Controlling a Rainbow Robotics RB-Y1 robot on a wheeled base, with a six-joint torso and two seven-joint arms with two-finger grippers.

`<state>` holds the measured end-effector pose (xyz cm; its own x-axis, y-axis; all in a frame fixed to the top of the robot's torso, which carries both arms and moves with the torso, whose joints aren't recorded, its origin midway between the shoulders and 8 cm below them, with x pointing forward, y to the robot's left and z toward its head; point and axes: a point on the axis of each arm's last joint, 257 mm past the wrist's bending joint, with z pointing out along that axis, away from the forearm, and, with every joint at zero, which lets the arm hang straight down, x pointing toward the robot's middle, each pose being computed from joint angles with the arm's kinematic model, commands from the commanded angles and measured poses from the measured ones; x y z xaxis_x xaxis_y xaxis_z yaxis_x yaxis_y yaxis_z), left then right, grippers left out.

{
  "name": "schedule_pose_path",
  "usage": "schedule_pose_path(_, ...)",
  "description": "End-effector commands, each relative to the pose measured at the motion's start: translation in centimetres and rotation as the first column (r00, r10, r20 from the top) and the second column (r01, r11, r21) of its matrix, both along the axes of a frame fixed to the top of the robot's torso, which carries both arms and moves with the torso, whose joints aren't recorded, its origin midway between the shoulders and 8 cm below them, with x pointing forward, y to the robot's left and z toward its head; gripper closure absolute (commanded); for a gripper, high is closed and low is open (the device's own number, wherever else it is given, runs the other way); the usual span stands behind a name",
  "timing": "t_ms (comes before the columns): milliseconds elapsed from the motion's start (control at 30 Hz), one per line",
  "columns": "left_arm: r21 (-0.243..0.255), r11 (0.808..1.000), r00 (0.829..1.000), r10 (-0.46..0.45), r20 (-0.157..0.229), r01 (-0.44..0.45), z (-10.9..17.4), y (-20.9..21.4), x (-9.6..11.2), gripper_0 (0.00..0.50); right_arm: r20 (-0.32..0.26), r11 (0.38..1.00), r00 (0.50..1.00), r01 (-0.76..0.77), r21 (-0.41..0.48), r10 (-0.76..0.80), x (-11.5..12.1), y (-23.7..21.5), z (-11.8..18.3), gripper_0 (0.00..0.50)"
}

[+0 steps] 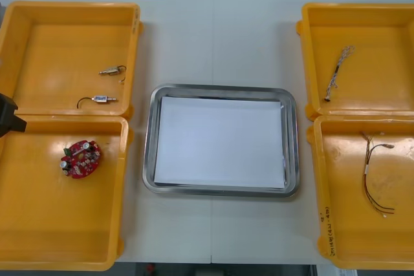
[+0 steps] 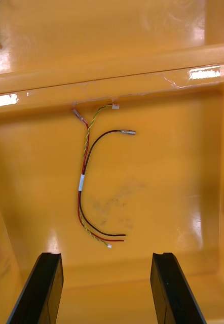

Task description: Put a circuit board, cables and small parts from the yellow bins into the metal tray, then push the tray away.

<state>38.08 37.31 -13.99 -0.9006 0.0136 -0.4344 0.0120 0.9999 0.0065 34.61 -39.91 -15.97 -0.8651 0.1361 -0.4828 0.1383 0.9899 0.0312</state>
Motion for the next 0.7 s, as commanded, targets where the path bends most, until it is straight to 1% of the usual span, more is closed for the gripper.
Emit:
schedule_pose_path(33, 0.060, 0.998, 1.000, -0.017, 0.017, 0.016, 1.3, 1.4, -0.5, 0.000, 0.003, 1.000, 1.000, 0.012, -0.019, -0.012, -0.4, -0.6, 0.4, 0.000)
schedule_pose_path(200, 0.060, 0.998, 1.000, -0.017, 0.017, 0.016, 1.3, 1.4, -0.5, 0.000, 0.003, 1.000, 1.000, 0.012, -0.019, -0.012, -0.4, -0.6, 0.4, 0.000)
schedule_pose_path(233, 0.023, 0.999, 0.998, 0.032, -0.047, -0.031, -1.1, 1.1, -1.6, 0.000, 0.003, 1.000, 1.000, 0.012, -0.019, -0.012, -0.4, -0.6, 0.4, 0.000)
schedule_pose_path(300, 0.027, 0.999, 0.998, 0.035, -0.054, -0.033, -1.4, 1.2, -1.8, 0.000, 0.003, 1.000, 1.000, 0.012, -0.019, -0.012, -0.4, -0.6, 0.4, 0.000)
schedule_pose_path(433, 0.042, 0.998, 0.998, 0.039, -0.051, -0.037, -1.3, 1.5, -1.8, 0.000, 0.003, 1.000, 1.000, 0.012, -0.019, -0.012, -0.4, -0.6, 0.4, 0.000)
schedule_pose_path(467, 0.042, 0.998, 0.998, 0.040, -0.049, -0.038, -1.3, 1.5, -1.7, 0.000, 0.029, 1.000, 0.999, 0.018, -0.020, -0.017, 0.0, -0.7, 1.2, 0.000)
schedule_pose_path(533, 0.044, 0.998, 0.998, 0.047, -0.046, -0.045, -1.3, 1.6, -1.7, 0.000, 0.034, 1.000, 0.999, 0.017, -0.015, -0.017, 0.1, -0.7, 1.3, 0.000)
schedule_pose_path(600, 0.046, 0.997, 0.997, 0.059, -0.044, -0.057, -1.3, 1.8, -1.6, 0.000, 0.050, 1.000, 0.999, 0.010, -0.023, -0.009, 0.3, -0.5, 1.9, 0.000)
schedule_pose_path(700, 0.045, 0.996, 0.996, 0.078, -0.038, -0.077, -1.5, 2.0, -1.5, 0.000, 0.051, 1.000, 0.999, 0.008, -0.029, -0.006, 0.3, -0.3, 1.9, 0.000)
